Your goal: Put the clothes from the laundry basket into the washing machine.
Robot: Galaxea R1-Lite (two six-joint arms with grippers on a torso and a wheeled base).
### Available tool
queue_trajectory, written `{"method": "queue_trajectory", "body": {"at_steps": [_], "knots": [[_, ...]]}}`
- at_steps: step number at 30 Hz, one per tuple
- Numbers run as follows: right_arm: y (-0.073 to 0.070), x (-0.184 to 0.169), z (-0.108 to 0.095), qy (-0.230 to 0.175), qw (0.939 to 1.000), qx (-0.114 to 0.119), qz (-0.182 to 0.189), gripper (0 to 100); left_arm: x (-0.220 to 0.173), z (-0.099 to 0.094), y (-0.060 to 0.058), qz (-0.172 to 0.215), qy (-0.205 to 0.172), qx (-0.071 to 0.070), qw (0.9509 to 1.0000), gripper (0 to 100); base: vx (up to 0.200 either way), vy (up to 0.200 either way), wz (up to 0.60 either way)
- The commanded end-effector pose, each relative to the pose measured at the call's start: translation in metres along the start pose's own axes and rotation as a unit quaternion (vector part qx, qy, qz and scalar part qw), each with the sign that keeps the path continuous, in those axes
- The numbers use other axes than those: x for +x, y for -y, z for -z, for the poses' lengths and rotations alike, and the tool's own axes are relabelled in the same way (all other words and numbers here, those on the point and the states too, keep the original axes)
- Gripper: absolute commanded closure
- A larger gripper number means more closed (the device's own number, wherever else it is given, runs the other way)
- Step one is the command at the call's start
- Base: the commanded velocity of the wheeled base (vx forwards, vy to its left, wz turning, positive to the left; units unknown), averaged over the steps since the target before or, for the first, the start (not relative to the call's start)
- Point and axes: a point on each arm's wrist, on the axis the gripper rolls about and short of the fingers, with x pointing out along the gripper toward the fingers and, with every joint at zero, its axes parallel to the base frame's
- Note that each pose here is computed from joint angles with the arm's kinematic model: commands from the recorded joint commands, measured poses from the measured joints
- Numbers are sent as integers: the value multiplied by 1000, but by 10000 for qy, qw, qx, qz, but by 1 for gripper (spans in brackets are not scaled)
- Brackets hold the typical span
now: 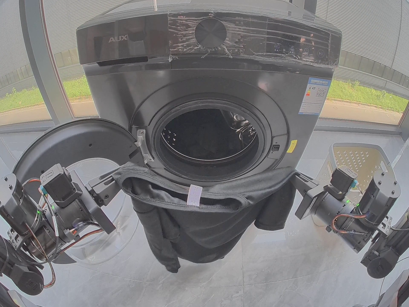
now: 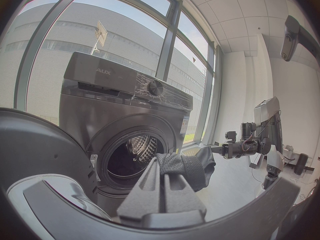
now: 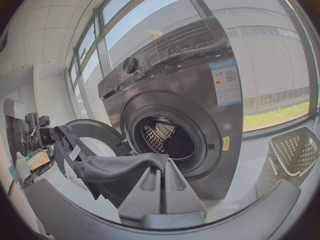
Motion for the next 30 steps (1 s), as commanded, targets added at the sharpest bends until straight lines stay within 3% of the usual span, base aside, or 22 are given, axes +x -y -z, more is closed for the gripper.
{"method": "queue_trajectory", "body": {"at_steps": [1,12,20,22,26,30], "knots": [[0,1,-6,140,9999,15,5,100,0,1,-1,-16,-15,-5,10000,100,0,0,0],[-3,5,-28,623,9980,75,-56,100,1,6,-2,-55,-146,-49,9999,100,0,0,0],[-3,3,-25,559,9984,77,-70,100,2,9,-2,-52,-203,-71,9998,100,0,0,0],[-3,2,-23,498,9987,70,-68,100,2,9,-1,-44,-189,-69,9998,100,0,0,0],[-1,-15,5,-206,9997,48,-78,100,7,12,11,225,-237,-148,9994,100,0,0,0],[0,-6,21,-521,9984,230,-53,100,21,14,12,246,-236,-209,9992,100,0,0,0]]}}
